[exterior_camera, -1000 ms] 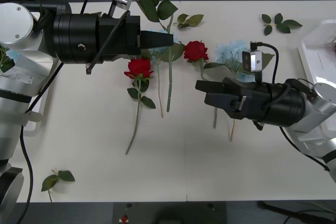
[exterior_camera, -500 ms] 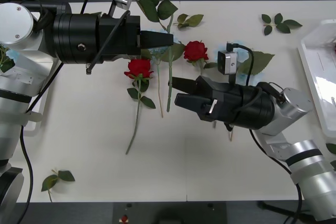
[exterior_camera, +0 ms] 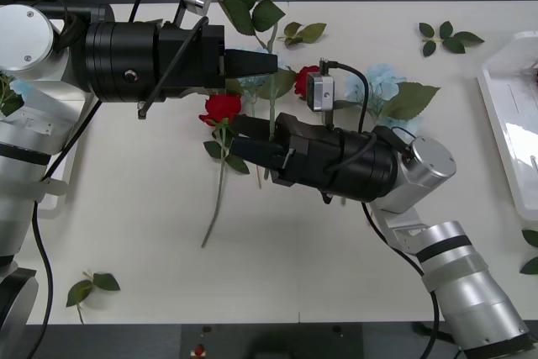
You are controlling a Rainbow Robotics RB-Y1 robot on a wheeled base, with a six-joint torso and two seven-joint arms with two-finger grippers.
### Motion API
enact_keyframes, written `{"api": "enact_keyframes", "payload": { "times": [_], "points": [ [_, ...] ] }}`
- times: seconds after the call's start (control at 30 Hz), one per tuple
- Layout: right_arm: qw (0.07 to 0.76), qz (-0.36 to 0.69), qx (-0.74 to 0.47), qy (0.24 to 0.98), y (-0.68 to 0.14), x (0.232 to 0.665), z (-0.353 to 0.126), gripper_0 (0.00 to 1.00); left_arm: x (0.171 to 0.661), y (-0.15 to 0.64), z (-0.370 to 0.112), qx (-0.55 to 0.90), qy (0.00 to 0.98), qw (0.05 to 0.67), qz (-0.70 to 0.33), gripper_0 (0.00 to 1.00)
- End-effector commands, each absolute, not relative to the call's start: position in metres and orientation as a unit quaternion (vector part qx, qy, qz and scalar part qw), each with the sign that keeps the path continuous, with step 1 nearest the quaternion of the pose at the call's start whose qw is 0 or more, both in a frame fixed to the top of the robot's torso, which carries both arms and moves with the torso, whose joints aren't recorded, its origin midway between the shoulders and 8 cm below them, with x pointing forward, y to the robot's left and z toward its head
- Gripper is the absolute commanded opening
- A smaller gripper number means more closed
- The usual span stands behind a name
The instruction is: Put the red flowers into the right box and the blue flowers into the left box
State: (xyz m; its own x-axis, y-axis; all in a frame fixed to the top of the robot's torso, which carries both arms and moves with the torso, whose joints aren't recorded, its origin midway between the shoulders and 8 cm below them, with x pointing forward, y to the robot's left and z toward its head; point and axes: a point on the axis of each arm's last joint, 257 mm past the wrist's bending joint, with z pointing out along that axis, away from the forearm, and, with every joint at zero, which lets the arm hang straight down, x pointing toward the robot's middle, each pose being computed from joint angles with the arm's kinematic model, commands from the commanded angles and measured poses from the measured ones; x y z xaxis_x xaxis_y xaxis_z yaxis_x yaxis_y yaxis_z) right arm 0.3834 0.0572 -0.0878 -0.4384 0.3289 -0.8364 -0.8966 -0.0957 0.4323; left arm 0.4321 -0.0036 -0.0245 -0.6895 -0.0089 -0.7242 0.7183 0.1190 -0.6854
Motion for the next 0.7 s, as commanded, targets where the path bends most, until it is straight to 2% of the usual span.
{"api": "enact_keyframes", "payload": {
  "times": [0.03,0.1,0.2,0.23,0.6,0.63,0.67,0.7],
  "points": [
    [0.466,0.68,-0.301,0.479,0.067,0.3796,-0.0659,0.39,0.4312,-0.0036,0.0007,0.281,0.668,0.327,-0.606,0.0],
    [0.466,0.681,-0.298,0.48,0.0668,0.3808,-0.0655,0.19,0.4312,-0.0036,0.0007,0.281,0.668,0.327,-0.606,0.0],
    [0.465,0.681,-0.296,0.483,0.0682,0.3815,-0.0664,0.03,0.4312,-0.0036,0.0007,0.281,0.668,0.327,-0.606,0.0],
    [0.464,0.681,-0.294,0.483,0.0681,0.3819,-0.066,0.0,0.4312,-0.0036,0.0007,0.281,0.668,0.327,-0.606,0.0],
    [0.462,0.68,-0.291,0.489,0.0659,0.3842,-0.0686,0.0,0.4312,-0.0036,0.0007,0.281,0.668,0.327,-0.606,0.02],
    [0.462,0.68,-0.291,0.49,0.0655,0.3844,-0.069,0.0,0.4312,-0.0036,0.0007,0.281,0.668,0.327,-0.606,0.17],
    [0.463,0.68,-0.29,0.489,0.0649,0.3848,-0.0684,0.0,0.4312,-0.0036,0.0007,0.281,0.668,0.327,-0.606,0.48],
    [0.463,0.679,-0.291,0.49,0.0647,0.3853,-0.068,0.0,0.4312,-0.0036,0.0007,0.281,0.668,0.327,-0.606,0.88]
  ]
}}
